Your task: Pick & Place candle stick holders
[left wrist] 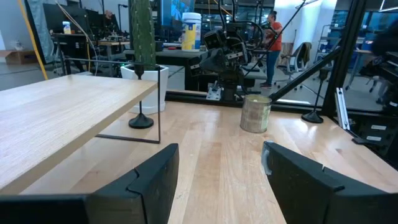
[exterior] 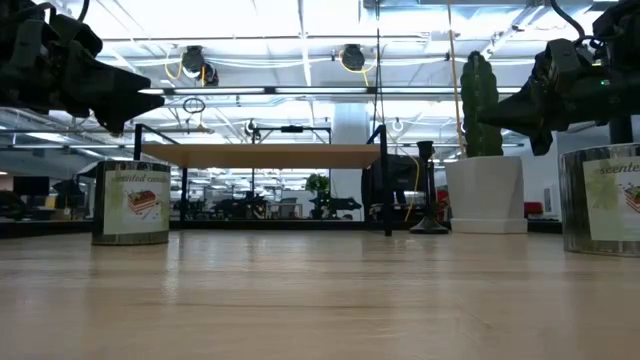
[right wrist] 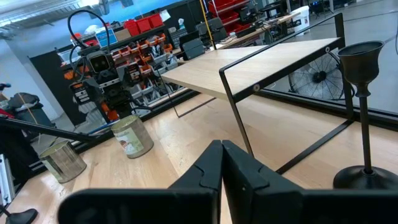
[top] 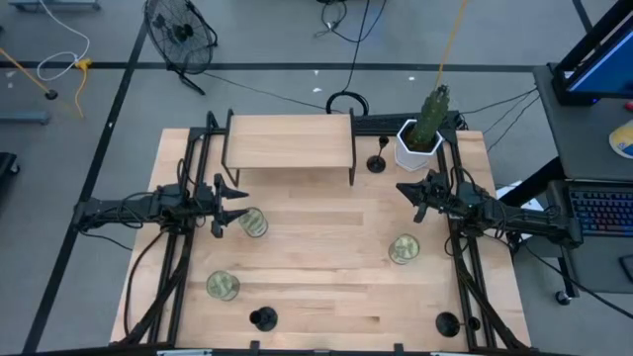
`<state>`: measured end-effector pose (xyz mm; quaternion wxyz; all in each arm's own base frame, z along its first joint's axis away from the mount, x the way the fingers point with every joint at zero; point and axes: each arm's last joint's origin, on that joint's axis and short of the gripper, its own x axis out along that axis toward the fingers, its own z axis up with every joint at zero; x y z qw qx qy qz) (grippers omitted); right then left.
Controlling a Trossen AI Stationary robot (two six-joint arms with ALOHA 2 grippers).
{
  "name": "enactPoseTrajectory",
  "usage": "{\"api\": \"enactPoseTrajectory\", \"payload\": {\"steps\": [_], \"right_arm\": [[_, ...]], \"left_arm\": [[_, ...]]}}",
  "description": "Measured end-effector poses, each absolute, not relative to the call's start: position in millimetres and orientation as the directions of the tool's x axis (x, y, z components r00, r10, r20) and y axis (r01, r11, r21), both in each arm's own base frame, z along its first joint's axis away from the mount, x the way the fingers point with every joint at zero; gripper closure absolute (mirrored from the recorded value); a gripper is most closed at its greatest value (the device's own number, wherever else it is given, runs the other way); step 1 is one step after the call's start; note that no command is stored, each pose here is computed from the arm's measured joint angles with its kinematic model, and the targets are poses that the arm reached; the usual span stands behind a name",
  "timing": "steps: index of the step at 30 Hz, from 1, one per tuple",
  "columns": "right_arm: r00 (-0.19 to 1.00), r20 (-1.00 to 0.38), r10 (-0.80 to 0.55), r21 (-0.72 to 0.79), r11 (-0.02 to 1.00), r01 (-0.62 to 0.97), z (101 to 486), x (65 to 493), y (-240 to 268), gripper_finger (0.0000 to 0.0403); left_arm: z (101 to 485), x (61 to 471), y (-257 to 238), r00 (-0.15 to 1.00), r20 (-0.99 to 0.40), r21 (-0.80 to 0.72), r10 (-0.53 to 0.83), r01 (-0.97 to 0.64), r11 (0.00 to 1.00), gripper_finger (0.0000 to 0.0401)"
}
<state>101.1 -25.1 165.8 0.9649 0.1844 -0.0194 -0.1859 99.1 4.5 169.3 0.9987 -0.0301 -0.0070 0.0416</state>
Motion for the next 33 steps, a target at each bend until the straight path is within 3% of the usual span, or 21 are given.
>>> {"api": "enactPoseTrajectory", "payload": {"steps": [26,33], "right_arm": [[0.93,-0.031,-0.366,0.363,0.863,0.352,165.8,101.1,-25.1,0.0399],[0.919,-0.024,-0.393,0.259,0.886,0.386,166.5,100.8,-26.0,0.0399]], "left_arm": [[169.3,99.1,4.5,0.996,0.011,-0.061,0.083,-0.082,0.995,0.0162],[169.3,99.1,4.5,0.996,0.011,-0.061,0.083,-0.082,0.995,0.0162]]}}
